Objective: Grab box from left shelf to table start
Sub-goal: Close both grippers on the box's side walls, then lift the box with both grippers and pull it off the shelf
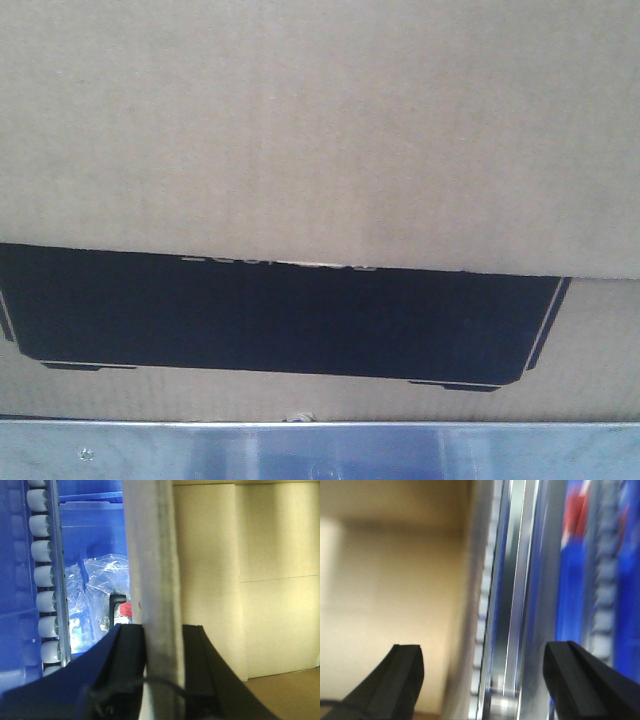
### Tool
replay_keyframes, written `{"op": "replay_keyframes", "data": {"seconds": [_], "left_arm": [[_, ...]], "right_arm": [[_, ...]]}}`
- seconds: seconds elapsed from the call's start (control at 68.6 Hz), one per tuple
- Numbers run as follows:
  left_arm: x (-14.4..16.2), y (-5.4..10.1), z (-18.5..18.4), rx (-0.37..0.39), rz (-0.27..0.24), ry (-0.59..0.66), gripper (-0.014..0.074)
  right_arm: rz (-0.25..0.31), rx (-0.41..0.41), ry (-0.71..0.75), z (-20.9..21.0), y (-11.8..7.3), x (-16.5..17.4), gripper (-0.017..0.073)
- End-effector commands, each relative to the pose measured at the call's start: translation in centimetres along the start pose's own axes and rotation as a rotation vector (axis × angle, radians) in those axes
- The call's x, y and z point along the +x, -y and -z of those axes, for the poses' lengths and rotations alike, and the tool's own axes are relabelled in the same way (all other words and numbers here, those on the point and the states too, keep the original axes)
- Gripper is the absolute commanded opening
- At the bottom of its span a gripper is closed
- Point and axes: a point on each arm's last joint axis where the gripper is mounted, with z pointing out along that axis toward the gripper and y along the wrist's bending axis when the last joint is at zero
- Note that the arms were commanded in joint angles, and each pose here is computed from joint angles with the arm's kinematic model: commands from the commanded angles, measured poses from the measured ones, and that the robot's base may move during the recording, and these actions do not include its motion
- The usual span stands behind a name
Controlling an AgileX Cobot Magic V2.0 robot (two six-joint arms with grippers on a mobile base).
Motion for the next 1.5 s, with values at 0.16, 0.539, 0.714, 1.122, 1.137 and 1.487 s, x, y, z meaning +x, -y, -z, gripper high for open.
{"op": "replay_keyframes", "data": {"seconds": [0.16, 0.539, 0.714, 1.122, 1.137, 1.487], "left_arm": [[-0.7, 0.2, 1.6, 0.01, 0.001, 0.099, -0.0004], [-0.7, 0.2, 2.1, 0.012, 0.001, 0.123, -0.0098], [0.5, 0.1, 5.3, 0.029, 0.082, 0.218, -0.0097], [7.7, -0.4, 11.9, 0.053, 0.094, 0.419, -0.0097], [7.9, -0.4, 11.9, 0.053, 0.094, 0.419, -0.0097], [14.9, -0.8, 13.2, 0.08, 0.095, 0.583, -0.0097]], "right_arm": [[0.023, -0.005, 0.017, -1.3, 0.2, -1.5, 0.0197], [0.025, -0.005, 0.029, -0.7, 0.1, -1.4, 0.0057], [0.038, -0.004, 0.122, 2.5, -0.4, -0.8, 0.0057], [0.038, -0.073, 0.365, 10.7, -2.0, 5.8, 0.0057], [0.039, -0.074, 0.372, 10.9, -2.0, 6.1, 0.0057], [0.066, -0.08, 0.518, 14.0, -2.5, 12.4, 0.0057]]}}
